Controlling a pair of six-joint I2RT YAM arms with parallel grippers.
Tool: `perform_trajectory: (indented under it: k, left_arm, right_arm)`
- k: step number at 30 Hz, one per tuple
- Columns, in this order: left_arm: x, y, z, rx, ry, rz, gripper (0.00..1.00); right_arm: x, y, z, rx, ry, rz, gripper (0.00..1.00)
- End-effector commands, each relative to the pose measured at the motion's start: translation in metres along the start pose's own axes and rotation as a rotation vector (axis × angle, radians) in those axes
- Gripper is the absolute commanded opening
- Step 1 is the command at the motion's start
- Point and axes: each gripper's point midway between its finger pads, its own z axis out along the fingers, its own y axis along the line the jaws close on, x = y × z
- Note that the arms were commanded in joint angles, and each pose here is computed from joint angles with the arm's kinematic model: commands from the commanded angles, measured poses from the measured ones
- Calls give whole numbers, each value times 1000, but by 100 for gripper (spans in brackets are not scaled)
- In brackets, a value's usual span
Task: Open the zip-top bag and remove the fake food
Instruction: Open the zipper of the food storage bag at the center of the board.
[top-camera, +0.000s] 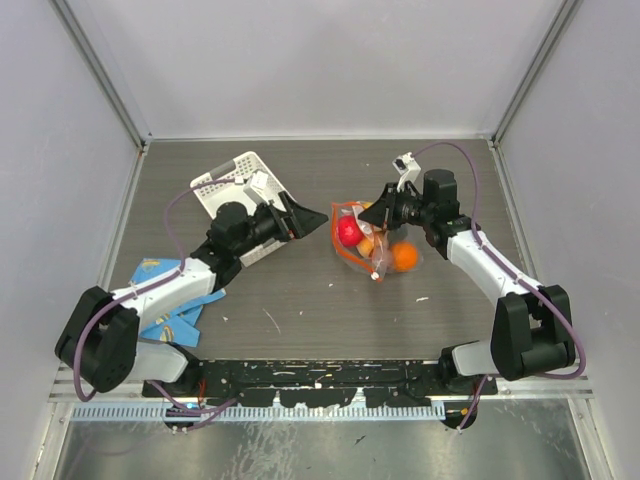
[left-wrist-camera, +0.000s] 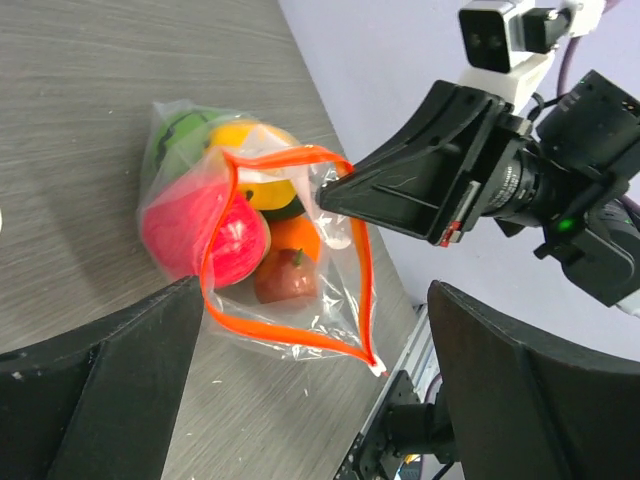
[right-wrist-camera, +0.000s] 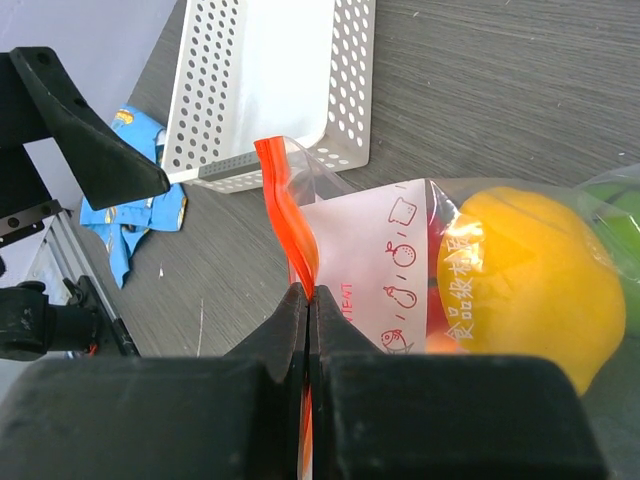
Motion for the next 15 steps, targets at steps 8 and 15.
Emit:
perform_trajectory:
  k: [8,15]
  left_arm:
    - [38,-49,5,35,1,466,93]
    - [46,-55,-6,79,-57,616,93]
  right_arm:
    - [-20,16,-3,-49,-39,-81,1]
    - [-20,17,-2,-58,-31,-84,1]
